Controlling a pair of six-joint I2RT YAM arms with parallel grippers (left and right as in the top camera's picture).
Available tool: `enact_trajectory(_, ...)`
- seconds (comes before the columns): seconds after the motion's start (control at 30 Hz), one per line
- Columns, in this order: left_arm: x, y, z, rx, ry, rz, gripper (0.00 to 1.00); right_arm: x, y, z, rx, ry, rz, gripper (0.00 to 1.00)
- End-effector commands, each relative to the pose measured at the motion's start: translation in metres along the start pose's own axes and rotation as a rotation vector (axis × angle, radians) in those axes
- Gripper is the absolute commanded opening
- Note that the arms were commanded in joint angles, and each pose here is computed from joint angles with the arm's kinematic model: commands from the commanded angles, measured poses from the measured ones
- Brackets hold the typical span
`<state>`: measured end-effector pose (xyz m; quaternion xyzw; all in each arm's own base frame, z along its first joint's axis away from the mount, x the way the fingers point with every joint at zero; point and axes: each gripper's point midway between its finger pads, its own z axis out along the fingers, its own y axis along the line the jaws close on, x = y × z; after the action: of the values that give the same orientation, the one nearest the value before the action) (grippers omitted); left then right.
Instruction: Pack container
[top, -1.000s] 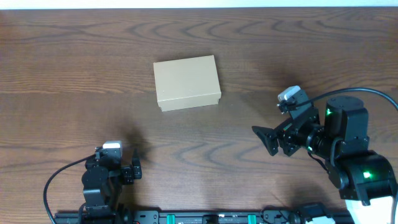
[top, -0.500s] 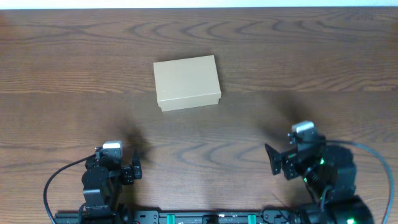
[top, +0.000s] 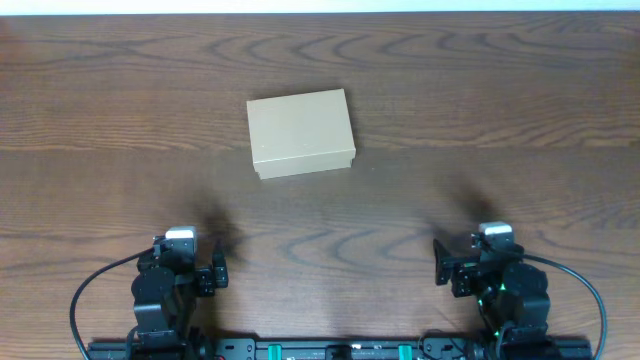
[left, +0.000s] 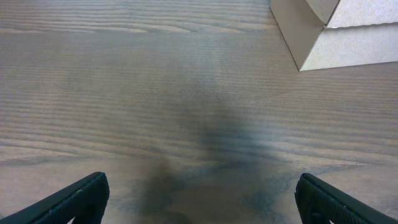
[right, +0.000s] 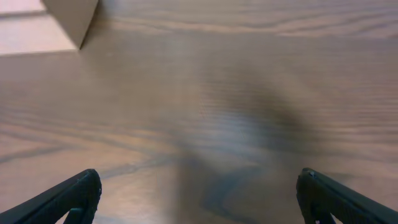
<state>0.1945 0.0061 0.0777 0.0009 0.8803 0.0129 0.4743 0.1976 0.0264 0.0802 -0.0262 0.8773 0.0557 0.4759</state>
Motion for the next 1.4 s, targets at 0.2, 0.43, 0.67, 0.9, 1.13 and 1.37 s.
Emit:
enact_trajectory(0.2, 0.0016, 0.0014, 0.0008, -0.006, 0.001, 0.006, 0.95, 0.0041, -0.0177, -0.0033, 0.097, 0.0, 0.033, 0.99)
enact_trajectory(0.43, 0.0016, 0.0014, 0.0008, -0.006, 0.001, 0.006, 0.95, 0.0028, -0.017, -0.0033, 0.092, -0.004, 0.033, 0.99)
enact_trajectory(0.67, 0.0016, 0.0014, 0.0008, -0.006, 0.001, 0.006, 0.95, 0.0028, -0.017, -0.0033, 0.092, -0.004, 0.033, 0.99)
enact_trajectory(0.9, 0.0016, 0.0015, 0.0008, -0.007, 0.001, 0.006, 0.95, 0.0028, -0.017, -0.0033, 0.092, -0.004, 0.033, 0.99)
enact_trajectory(1.13, 0.0016, 0.0014, 0.0008, -0.006, 0.001, 0.006, 0.95, 0.0028, -0.017, -0.0033, 0.092, -0.004, 0.033, 0.99)
enact_trajectory(1.37, 0.0016, 0.0015, 0.0008, -0.007, 0.001, 0.006, 0.95, 0.0028, -0.017, -0.0033, 0.092, -0.004, 0.033, 0.99)
